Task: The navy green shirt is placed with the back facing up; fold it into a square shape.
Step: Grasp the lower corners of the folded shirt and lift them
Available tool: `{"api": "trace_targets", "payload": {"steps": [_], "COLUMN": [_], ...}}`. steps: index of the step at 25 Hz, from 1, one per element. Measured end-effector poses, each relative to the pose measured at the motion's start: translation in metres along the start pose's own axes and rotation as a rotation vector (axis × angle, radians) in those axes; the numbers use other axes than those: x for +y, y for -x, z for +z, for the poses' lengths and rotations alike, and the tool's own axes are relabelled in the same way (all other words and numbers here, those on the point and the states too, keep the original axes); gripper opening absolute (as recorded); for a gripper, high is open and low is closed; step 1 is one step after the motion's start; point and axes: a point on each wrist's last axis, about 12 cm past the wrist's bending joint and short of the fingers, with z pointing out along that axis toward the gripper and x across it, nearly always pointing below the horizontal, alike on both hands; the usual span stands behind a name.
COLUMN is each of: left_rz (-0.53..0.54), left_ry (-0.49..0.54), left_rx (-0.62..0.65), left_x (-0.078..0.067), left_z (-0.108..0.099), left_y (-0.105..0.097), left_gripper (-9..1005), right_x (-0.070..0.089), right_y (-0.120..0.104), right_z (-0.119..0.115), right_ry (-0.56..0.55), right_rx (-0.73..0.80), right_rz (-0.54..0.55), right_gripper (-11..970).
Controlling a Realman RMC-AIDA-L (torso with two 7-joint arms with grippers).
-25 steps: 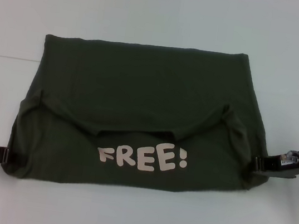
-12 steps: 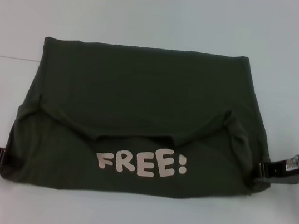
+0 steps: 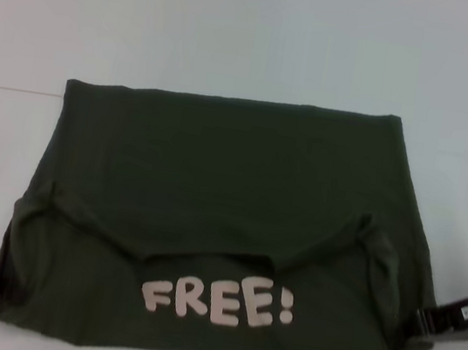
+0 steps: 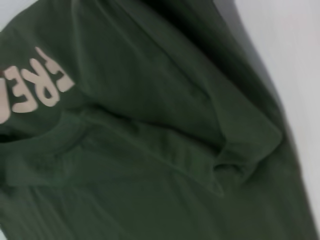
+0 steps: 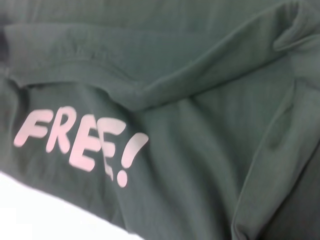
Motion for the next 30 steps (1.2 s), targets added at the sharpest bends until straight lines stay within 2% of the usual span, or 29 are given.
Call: {"api": "trace_targets", "payload": {"steps": [13,25,30], "left_rz": [0.002,0.03,0.036], "left_ry": [-0.099,-0.182,-0.203], "left_rx": [0.172,0.274,0.29], "left_x": [-0.013,-0.023,-0.026], "left_z": [-0.011,-0.013,-0.013], "left_y": [-0.015,-0.024,-0.025], "left_gripper": [3,2,2], "right_x": [-0.008,-0.01,-0.006], "right_y": [-0.04,-0.056,-0.06], "right_z": [-0.005,-0.008,-0.006], "right_ry": [0.12,0.168,0.205], "right_rx": [0.086,0.169,0.21], "right_rz": [-0.036,-0.105,-0.139], "right_gripper": [31,31,32]}}
